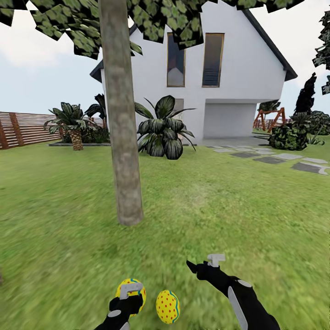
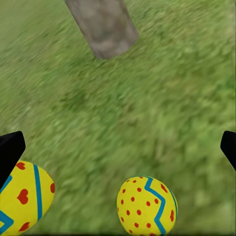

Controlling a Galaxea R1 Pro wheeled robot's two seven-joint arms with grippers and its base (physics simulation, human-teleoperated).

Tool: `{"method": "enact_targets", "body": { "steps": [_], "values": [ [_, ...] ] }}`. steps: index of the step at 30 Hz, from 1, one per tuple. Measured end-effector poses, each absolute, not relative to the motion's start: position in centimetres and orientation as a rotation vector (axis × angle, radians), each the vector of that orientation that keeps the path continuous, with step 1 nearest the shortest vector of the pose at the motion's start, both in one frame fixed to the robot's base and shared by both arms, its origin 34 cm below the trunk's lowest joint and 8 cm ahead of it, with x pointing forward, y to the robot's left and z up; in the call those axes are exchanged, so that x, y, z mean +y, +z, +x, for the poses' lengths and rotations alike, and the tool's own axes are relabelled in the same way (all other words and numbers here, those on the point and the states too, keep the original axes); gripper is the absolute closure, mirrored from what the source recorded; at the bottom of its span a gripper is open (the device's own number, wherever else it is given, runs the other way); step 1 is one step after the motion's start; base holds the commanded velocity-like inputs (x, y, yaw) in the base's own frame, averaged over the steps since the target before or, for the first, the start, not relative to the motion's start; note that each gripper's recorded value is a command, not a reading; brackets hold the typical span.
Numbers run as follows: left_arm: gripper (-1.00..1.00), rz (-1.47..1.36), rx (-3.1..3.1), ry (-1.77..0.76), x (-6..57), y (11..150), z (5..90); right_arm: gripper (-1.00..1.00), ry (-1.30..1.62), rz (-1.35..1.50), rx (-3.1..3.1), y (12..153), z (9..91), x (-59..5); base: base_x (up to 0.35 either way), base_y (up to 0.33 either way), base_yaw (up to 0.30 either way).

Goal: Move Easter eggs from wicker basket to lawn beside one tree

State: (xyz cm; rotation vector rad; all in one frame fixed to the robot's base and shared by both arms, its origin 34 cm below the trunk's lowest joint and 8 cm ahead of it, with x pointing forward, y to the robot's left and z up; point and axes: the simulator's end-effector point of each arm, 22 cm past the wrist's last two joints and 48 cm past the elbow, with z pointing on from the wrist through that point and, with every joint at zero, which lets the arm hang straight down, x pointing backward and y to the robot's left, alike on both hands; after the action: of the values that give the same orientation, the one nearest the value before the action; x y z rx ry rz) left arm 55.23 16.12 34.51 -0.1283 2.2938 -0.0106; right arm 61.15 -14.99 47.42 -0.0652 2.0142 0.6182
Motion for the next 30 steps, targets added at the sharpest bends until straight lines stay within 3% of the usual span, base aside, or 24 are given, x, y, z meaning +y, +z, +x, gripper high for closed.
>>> {"method": "enact_targets", "body": {
  "steps": [13, 25, 30],
  "values": [
    [1.0, -0.134, 2.315, -0.011, 16.1, 33.1, 54.8, -1.0, 0.621, -0.062, 2.019, 46.1, 61.2, -15.1, 0.007, 0.001, 0.0],
    [1.0, -0.128, 2.325, -0.009, 16.1, 33.0, 54.7, -1.0, 0.622, -0.062, 2.018, 46.2, 61.2, -15.1, 0.269, 0.09, 0.0],
    [1.0, -0.132, 2.315, -0.01, 16.1, 33.1, 54.8, -1.0, 0.622, -0.062, 2.017, 46.2, 61.2, -15.1, 0.047, 0.015, -0.072]
  ]
}}
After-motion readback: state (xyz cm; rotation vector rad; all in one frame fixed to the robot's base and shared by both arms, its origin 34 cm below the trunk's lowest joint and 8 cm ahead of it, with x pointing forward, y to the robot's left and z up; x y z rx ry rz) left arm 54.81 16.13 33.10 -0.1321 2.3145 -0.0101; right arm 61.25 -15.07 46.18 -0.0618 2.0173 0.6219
